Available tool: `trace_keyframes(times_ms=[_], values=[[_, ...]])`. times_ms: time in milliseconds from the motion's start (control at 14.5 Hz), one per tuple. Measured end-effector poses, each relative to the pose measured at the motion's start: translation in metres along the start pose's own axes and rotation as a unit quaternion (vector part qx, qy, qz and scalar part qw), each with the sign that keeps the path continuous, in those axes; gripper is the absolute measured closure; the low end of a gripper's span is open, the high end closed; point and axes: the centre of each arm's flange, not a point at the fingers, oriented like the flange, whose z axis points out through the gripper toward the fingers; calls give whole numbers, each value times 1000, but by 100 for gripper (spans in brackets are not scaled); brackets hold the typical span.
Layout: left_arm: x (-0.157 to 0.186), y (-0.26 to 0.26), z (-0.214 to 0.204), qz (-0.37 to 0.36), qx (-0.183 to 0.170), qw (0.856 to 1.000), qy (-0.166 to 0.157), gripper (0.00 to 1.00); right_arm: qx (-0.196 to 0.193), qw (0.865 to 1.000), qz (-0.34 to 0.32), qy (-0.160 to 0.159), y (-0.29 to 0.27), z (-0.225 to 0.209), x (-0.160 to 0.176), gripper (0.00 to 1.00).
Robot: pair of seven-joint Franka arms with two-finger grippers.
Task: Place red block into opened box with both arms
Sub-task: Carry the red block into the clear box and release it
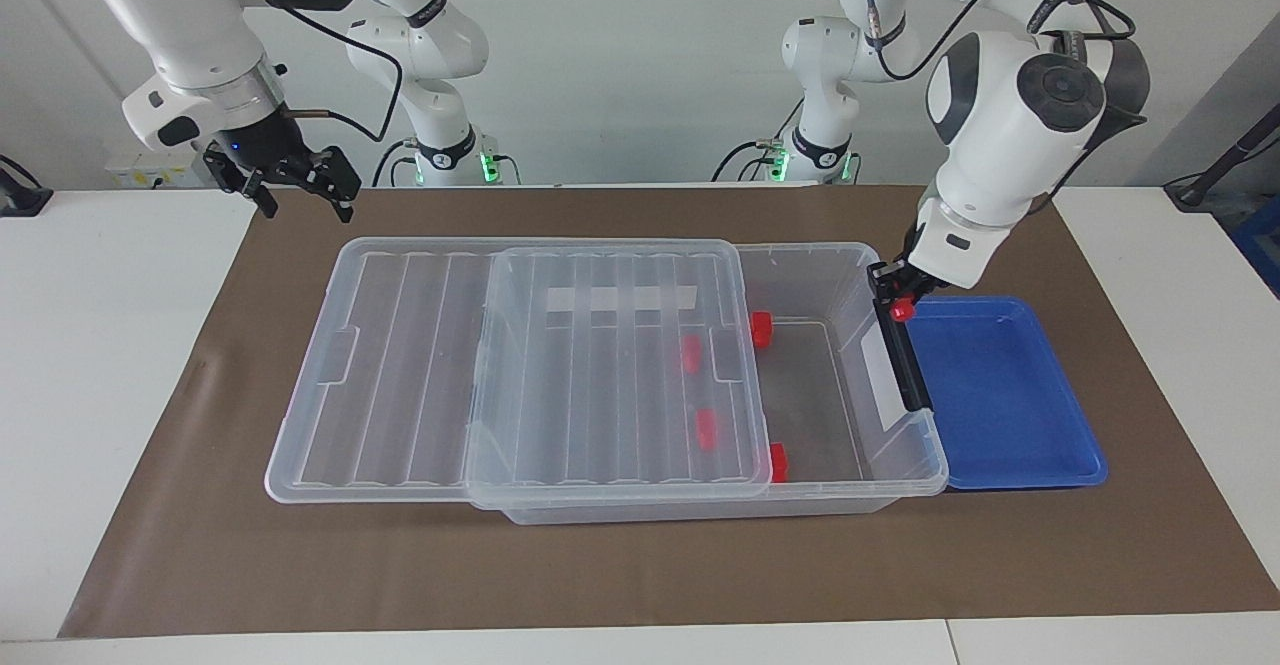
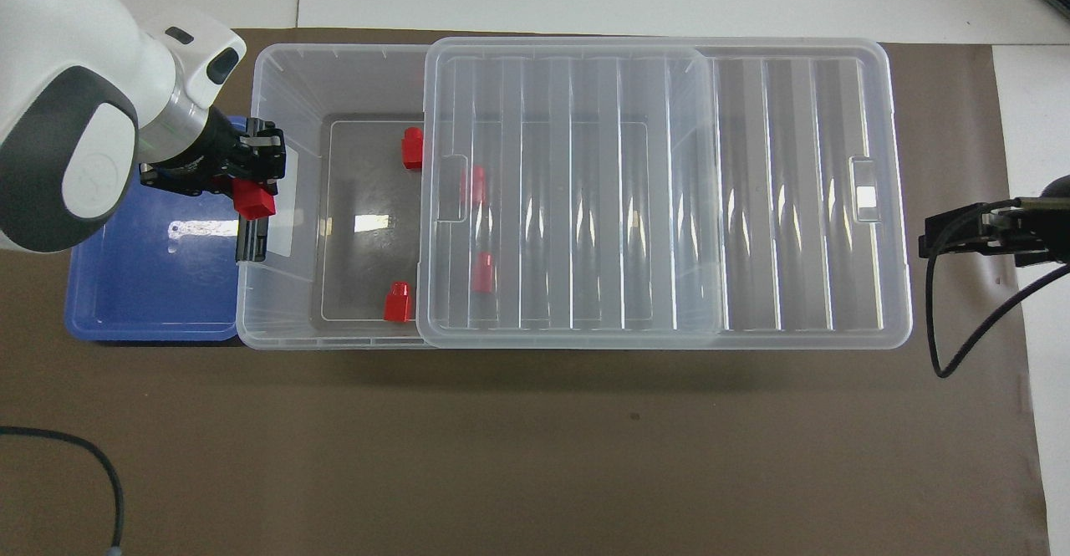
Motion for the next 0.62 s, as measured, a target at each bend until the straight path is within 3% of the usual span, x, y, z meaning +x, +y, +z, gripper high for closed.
trace_keyframes(times_ms=[207,622], values=[[0,19,10,5,-15,999,34,66,0,1000,0,0,0,0,0,0],[-1,27,97,24,-7,997,75,66,0,1000,0,0,0,0,0,0]])
